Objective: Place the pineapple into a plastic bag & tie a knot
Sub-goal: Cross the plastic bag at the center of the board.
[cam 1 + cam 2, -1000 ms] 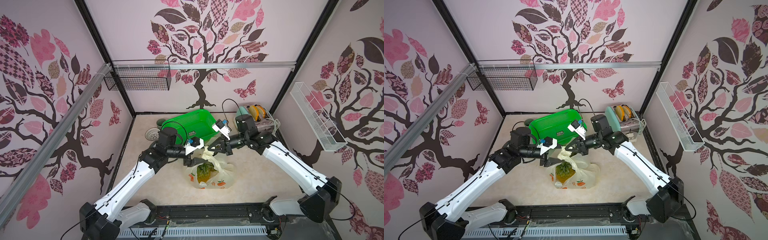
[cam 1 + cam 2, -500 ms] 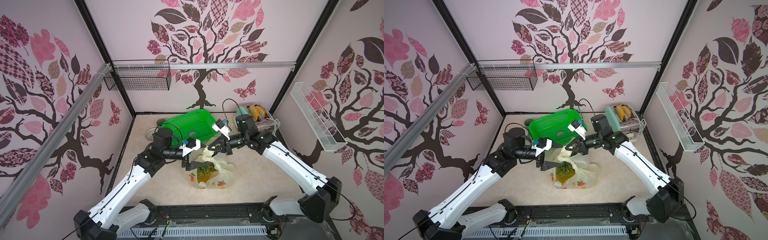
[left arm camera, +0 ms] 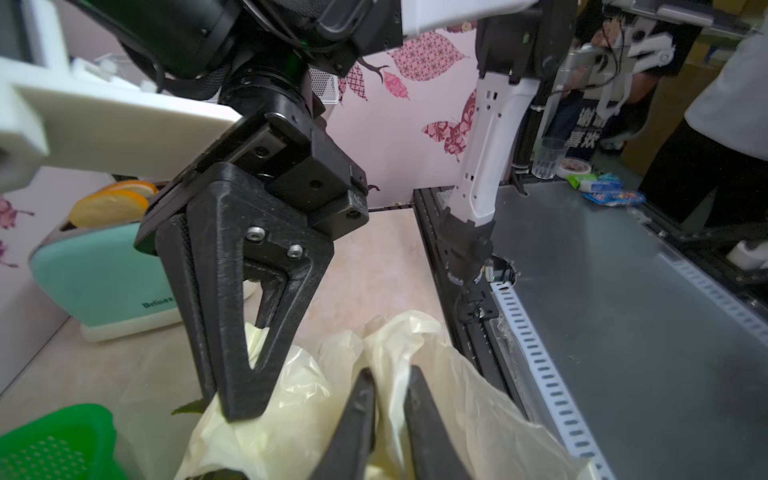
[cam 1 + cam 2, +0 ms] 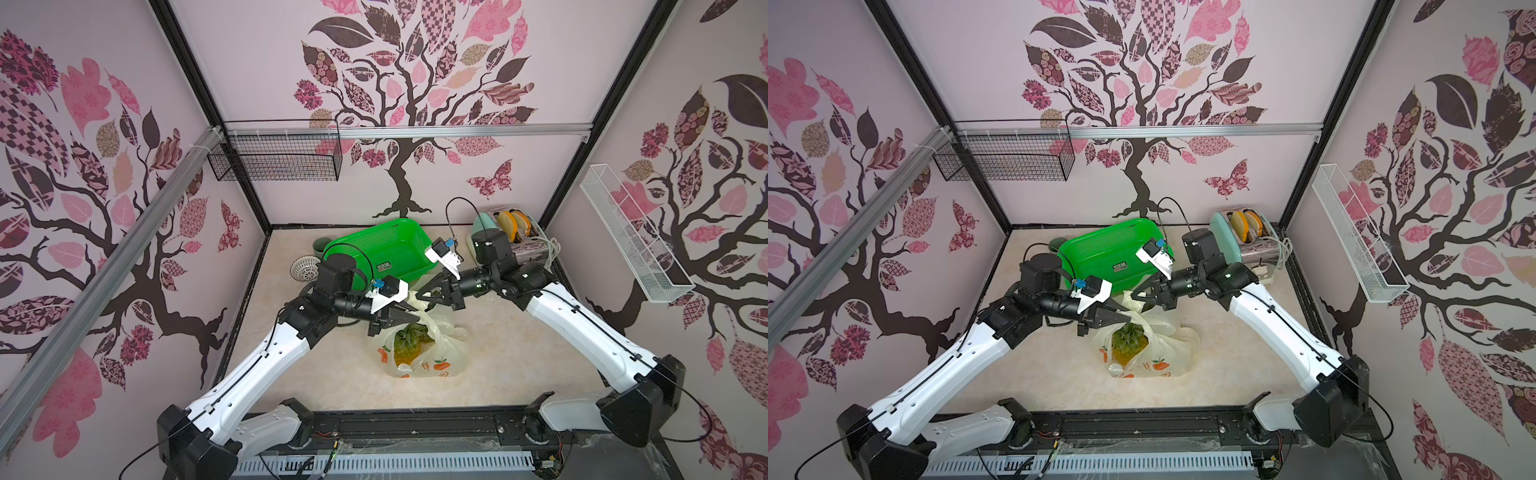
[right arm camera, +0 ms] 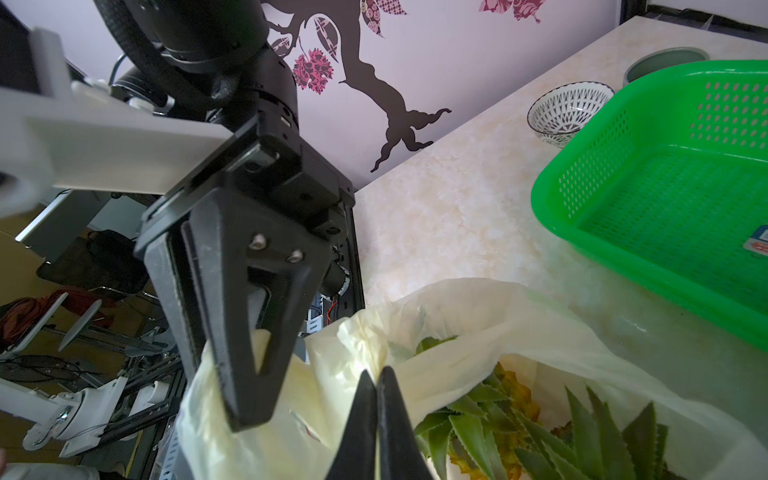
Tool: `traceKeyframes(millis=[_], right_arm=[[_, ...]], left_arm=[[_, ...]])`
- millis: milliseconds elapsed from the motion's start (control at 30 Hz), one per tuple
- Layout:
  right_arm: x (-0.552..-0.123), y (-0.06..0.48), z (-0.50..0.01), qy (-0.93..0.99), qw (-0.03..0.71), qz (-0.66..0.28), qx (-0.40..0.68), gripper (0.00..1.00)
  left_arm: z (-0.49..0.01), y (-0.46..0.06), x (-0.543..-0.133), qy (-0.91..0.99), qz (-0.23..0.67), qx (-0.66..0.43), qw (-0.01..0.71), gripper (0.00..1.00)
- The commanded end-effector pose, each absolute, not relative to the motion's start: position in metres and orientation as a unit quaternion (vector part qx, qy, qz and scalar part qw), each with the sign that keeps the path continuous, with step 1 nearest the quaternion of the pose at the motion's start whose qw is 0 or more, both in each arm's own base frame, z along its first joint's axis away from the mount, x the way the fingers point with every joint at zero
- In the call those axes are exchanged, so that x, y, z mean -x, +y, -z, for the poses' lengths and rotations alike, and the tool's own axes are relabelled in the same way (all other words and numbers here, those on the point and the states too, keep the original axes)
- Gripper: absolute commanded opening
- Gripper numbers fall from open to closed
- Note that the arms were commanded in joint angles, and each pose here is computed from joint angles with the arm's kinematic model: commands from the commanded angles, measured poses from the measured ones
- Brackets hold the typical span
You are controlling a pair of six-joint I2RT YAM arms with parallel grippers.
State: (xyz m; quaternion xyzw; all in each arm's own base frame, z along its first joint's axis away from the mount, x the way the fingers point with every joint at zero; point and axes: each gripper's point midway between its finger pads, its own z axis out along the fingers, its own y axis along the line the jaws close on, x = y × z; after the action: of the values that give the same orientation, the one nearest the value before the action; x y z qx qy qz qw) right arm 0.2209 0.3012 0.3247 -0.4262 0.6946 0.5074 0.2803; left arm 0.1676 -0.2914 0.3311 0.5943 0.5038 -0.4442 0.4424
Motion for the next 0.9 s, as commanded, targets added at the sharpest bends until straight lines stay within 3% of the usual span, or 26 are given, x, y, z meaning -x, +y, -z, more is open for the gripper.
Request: traceKeyframes(millis=[0, 367, 867], right_arm=[[-0.219, 0.296, -0.338, 0.692, 0.310, -0.489, 0.431, 0.00], [-0.220, 0.286, -0.347, 0.710, 0.354, -0.439, 0.422, 0.00], [-0.182, 0.286, -0.369, 0.705, 0.359, -0.410, 0.454, 0.00]], left_arm=[[-0.343, -0.288, -0.158, 0.493, 0.452, -0.594, 0.446, 0.00], [-0.314, -0.277, -0.172, 0.596, 0.425, -0.532, 0.426, 0.00], [-0.293, -0.286, -0.201, 0.622, 0.397, -0.524, 0.425, 0.00]])
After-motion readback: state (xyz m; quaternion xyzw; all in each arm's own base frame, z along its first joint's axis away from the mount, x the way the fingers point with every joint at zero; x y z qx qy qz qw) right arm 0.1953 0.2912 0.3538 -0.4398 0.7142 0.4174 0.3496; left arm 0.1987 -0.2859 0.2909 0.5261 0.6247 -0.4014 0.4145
